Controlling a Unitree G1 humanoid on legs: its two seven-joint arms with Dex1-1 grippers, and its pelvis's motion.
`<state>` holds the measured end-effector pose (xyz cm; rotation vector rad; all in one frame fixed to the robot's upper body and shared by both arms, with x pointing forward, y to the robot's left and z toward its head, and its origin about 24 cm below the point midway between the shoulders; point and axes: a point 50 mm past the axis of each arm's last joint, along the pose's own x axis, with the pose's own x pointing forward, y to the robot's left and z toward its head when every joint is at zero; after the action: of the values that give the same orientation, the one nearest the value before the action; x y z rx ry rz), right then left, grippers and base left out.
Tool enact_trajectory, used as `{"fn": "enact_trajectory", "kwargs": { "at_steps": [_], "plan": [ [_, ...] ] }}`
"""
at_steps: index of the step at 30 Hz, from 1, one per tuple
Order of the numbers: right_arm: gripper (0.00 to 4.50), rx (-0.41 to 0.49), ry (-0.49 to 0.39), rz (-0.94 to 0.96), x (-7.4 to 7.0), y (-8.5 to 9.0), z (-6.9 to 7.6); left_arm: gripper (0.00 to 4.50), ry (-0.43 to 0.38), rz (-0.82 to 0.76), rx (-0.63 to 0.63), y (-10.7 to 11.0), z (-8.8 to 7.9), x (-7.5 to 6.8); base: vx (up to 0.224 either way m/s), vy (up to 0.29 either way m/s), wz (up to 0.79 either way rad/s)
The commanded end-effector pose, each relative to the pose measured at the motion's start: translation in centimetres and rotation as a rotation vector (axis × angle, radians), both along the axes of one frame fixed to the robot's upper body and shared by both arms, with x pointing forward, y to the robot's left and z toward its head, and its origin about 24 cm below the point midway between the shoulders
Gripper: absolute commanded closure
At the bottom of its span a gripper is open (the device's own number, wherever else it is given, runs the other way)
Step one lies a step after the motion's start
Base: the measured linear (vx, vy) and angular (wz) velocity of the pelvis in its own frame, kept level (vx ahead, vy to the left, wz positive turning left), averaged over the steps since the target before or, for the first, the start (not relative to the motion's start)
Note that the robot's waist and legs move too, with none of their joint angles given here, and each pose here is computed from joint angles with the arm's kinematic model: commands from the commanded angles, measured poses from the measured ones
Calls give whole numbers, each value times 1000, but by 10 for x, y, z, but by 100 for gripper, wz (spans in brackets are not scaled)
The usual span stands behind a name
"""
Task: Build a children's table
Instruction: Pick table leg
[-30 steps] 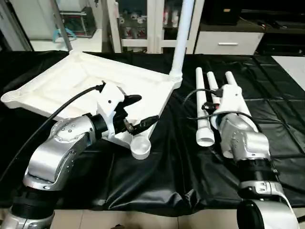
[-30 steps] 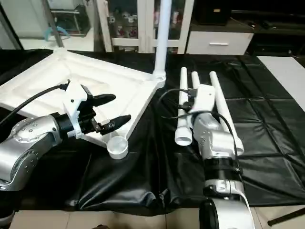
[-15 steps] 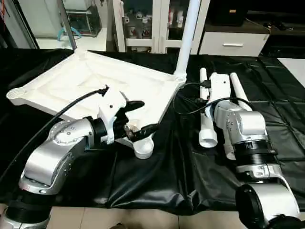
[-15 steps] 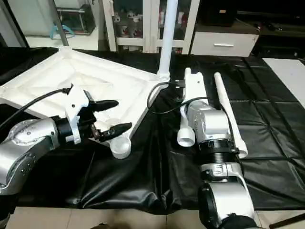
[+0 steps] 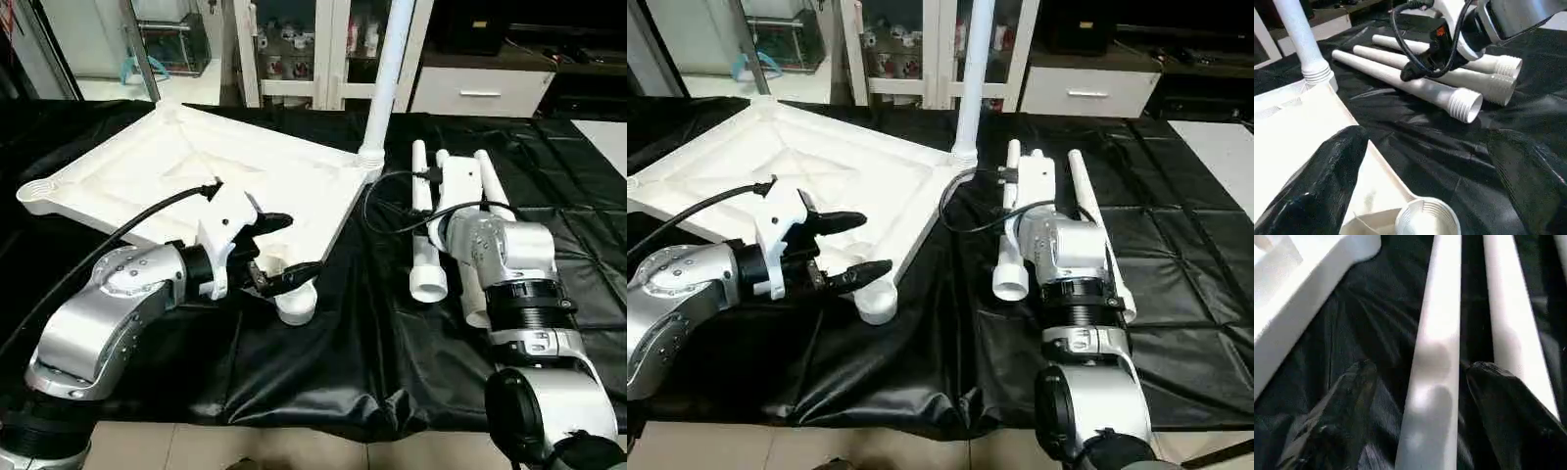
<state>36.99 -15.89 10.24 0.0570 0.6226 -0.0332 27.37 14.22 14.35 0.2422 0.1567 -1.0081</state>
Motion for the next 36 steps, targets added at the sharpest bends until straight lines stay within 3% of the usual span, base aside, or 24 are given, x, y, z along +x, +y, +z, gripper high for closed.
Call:
{"fn": "enact_trajectory", "kwargs": {
  "at_steps": [1,8,12,17,18,20,28,36],
  "plan": [
    [84,12,52,9,-4,-2,-6,0,6,-27,32,-2,0,-4,0,0,0],
    [67,127,165,11,-14,3,-33,0,24,-44,29,-5,-3,-10,0,0,0],
    [67,129,218,21,-20,4,-49,0,32,-48,55,-5,-7,-10,0,0,0],
    [67,136,223,16,-22,3,-51,0,20,-38,51,-5,-5,-8,0,0,0],
    [93,135,221,14,-21,3,-52,0,18,-35,51,-5,-5,-9,0,0,0],
    [101,135,219,14,-21,2,-53,0,20,-35,50,-5,-6,-10,0,0,0],
    [178,290,248,-58,-26,-1,-70,0,35,-47,54,-5,-8,-13,0,0,0],
    [243,291,166,-105,-24,-17,-60,0,36,-85,68,-7,-8,-9,0,0,0]
  ]
}}
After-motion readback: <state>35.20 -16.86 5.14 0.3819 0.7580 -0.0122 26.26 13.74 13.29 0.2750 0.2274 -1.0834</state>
